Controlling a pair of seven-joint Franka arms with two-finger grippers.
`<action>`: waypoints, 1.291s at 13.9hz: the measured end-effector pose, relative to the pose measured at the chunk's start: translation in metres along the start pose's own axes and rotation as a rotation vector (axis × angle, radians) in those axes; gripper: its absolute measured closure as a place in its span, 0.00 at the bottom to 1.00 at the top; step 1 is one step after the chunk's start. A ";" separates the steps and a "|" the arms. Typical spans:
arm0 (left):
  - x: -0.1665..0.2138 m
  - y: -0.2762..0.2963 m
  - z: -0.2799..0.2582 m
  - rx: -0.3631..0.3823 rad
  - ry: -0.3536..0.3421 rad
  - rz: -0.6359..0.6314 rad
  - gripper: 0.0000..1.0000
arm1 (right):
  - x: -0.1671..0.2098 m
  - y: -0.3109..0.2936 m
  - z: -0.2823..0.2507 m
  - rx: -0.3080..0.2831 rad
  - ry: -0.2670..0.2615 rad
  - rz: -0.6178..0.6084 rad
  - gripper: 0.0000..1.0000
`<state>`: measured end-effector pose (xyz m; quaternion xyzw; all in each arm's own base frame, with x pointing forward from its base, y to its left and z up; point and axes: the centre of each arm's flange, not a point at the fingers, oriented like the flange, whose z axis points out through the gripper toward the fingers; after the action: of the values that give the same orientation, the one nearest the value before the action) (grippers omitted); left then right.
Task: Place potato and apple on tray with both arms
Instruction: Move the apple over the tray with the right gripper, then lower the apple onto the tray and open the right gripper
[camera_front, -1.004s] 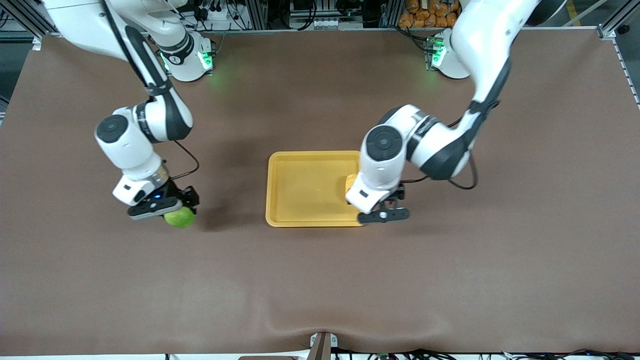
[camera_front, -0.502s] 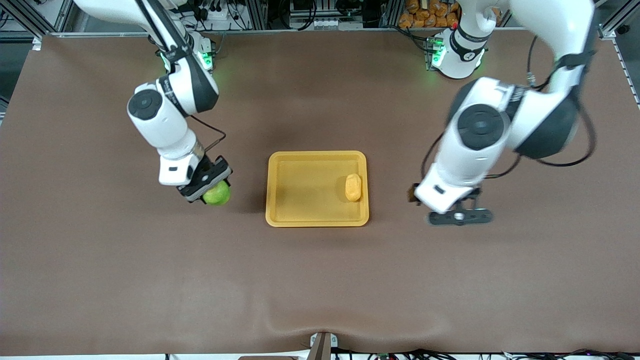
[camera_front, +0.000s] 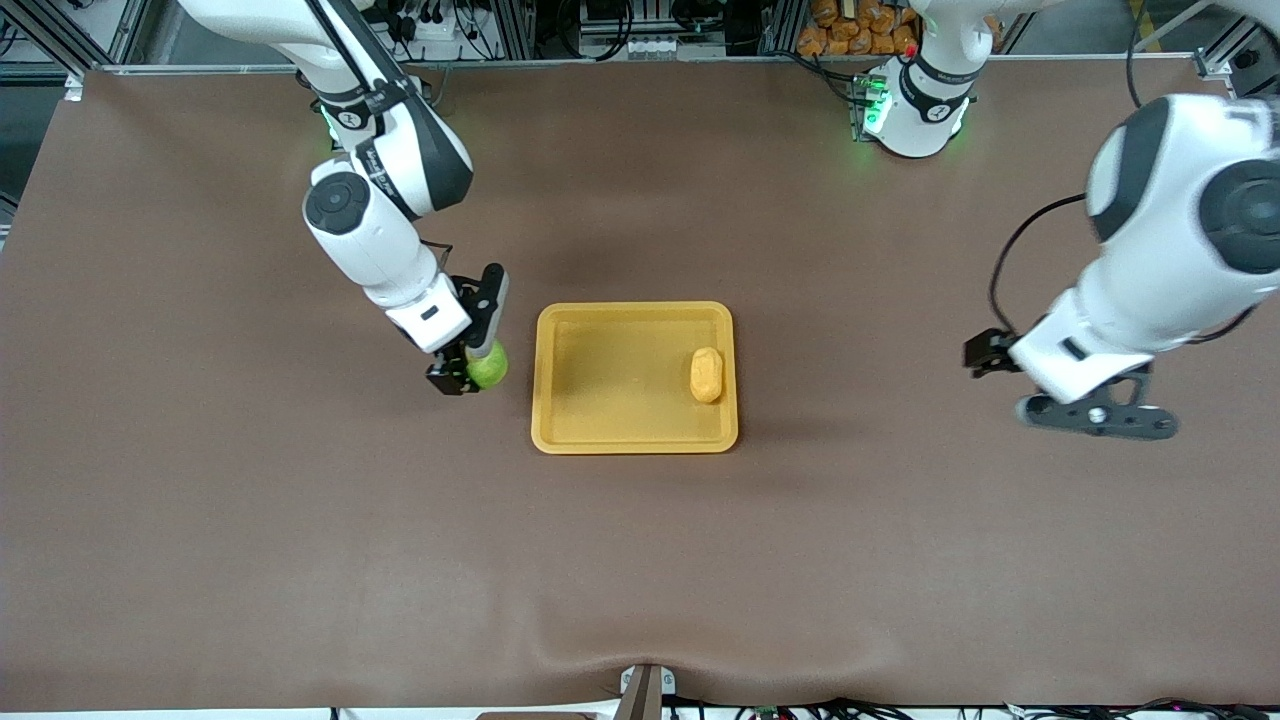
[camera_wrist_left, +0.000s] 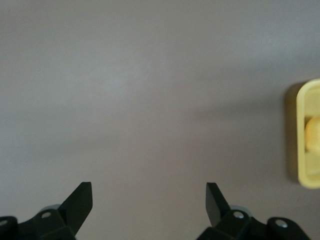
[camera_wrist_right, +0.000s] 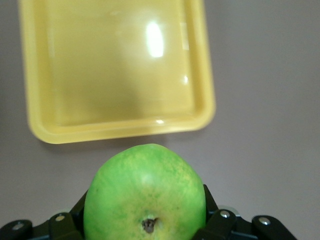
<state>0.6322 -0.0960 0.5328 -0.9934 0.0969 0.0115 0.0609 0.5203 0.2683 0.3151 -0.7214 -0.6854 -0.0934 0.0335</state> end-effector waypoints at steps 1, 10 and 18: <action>-0.008 -0.009 -0.005 -0.001 -0.005 0.007 0.00 | 0.003 -0.001 0.009 0.049 0.003 -0.038 0.17; -0.066 -0.052 -0.065 -0.038 0.021 -0.073 0.00 | 0.062 0.005 0.058 0.193 0.081 -0.270 0.17; -0.085 -0.049 -0.091 -0.019 0.038 -0.079 0.00 | 0.090 0.002 0.103 0.150 -0.034 -0.189 0.17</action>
<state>0.5594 -0.0430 0.6321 -0.9970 0.0584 -0.0091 0.0499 0.5355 0.3742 0.2309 -0.6505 -0.7559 -0.0323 0.0667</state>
